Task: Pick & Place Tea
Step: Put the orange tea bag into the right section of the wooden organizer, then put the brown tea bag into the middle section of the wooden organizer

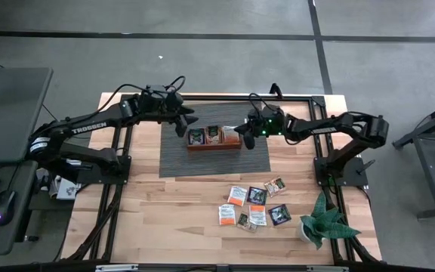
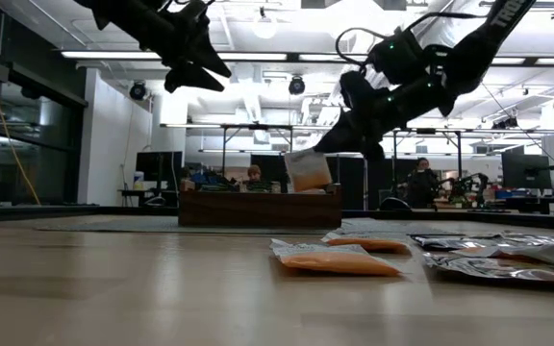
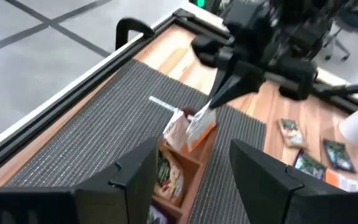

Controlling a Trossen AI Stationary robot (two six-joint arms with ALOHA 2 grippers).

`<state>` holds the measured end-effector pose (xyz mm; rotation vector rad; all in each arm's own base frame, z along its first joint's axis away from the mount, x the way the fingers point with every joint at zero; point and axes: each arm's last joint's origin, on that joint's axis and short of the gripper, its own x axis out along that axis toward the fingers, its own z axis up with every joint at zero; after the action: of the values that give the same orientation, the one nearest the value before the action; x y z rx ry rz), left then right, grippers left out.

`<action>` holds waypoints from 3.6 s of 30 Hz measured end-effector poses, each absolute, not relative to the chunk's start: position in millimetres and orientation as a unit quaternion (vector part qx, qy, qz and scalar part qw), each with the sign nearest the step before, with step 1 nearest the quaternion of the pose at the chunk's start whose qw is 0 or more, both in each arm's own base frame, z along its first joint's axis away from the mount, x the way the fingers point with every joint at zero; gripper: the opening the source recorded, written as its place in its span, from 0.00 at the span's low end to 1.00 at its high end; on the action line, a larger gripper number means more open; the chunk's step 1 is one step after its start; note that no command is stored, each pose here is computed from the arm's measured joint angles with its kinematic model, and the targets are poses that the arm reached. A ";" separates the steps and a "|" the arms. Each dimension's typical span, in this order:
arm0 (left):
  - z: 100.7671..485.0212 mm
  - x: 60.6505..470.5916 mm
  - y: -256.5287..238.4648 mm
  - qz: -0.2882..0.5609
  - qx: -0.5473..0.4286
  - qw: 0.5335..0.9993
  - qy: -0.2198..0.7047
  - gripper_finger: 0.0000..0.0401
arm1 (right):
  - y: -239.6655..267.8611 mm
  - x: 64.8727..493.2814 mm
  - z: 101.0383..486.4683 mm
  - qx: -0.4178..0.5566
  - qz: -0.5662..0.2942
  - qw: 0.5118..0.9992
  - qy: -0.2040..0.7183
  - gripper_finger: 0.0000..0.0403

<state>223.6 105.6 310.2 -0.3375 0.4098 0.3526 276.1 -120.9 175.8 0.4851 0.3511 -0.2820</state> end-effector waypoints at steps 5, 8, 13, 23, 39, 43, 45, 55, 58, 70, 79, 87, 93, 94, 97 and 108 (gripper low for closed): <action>313.4 224.9 106.3 0.174 -0.175 0.952 0.182 0.49 | -125.0 281.3 161.9 0.247 -0.142 0.942 0.176 0.00; 313.1 224.7 106.3 0.178 -0.178 0.950 0.183 0.49 | -125.8 282.4 159.0 0.251 -0.144 0.941 0.176 0.00; 312.5 224.5 106.3 0.180 -0.186 0.948 0.184 0.49 | -125.8 281.4 157.0 0.251 -0.149 0.938 0.186 0.01; 312.6 224.5 106.3 0.181 -0.190 0.947 0.183 0.49 | -134.1 276.1 153.9 0.255 -0.180 0.930 0.196 0.18; 298.6 251.1 107.9 0.090 -0.232 0.952 0.181 0.49 | -138.8 239.7 198.6 0.318 -0.190 0.909 0.190 0.43; 286.7 276.8 105.0 0.032 -0.257 0.952 0.165 0.49 | -133.4 215.8 215.3 0.360 -0.229 0.881 0.203 0.43; 279.5 291.7 100.4 0.011 -0.262 0.950 0.170 0.49 | -129.1 203.5 223.8 0.375 -0.240 0.871 0.209 0.43; 265.6 352.4 73.6 -0.058 -0.238 0.947 0.209 0.49 | -117.5 177.9 306.2 0.336 -0.308 0.837 0.302 0.43; 269.0 368.9 67.7 -0.073 -0.230 0.949 0.205 0.49 | -116.2 174.4 328.1 0.336 -0.325 0.821 0.328 0.43; 265.3 425.9 34.3 -0.126 -0.175 0.948 0.233 0.49 | -97.7 164.1 322.9 0.374 -0.304 0.728 0.488 0.43; 255.4 444.1 -3.2 -0.180 -0.124 0.949 0.229 0.49 | -83.6 163.2 306.3 0.393 -0.310 0.683 0.532 0.43; 235.4 448.7 -41.8 -0.171 -0.067 0.951 0.250 0.49 | -76.4 165.0 305.8 0.415 -0.328 0.663 0.530 0.43; 214.8 464.8 -53.8 -0.121 -0.043 0.957 0.260 0.49 | -75.1 165.2 305.7 0.408 -0.328 0.664 0.534 0.43; 222.7 468.7 -54.0 -0.121 -0.037 0.963 0.238 0.49 | -75.0 164.7 305.9 0.405 -0.326 0.665 0.535 0.43; 227.0 486.5 -56.0 -0.112 -0.009 0.973 0.200 0.49 | -75.0 163.7 305.9 0.398 -0.325 0.667 0.540 0.43; 201.8 521.9 -62.7 -0.048 0.097 0.964 0.243 0.49 | -75.5 153.3 306.3 0.374 -0.365 0.645 0.557 0.43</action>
<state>521.9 -62.7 201.8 0.1964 0.4927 -0.0974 153.3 -75.5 306.3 0.8519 1.2683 -0.8307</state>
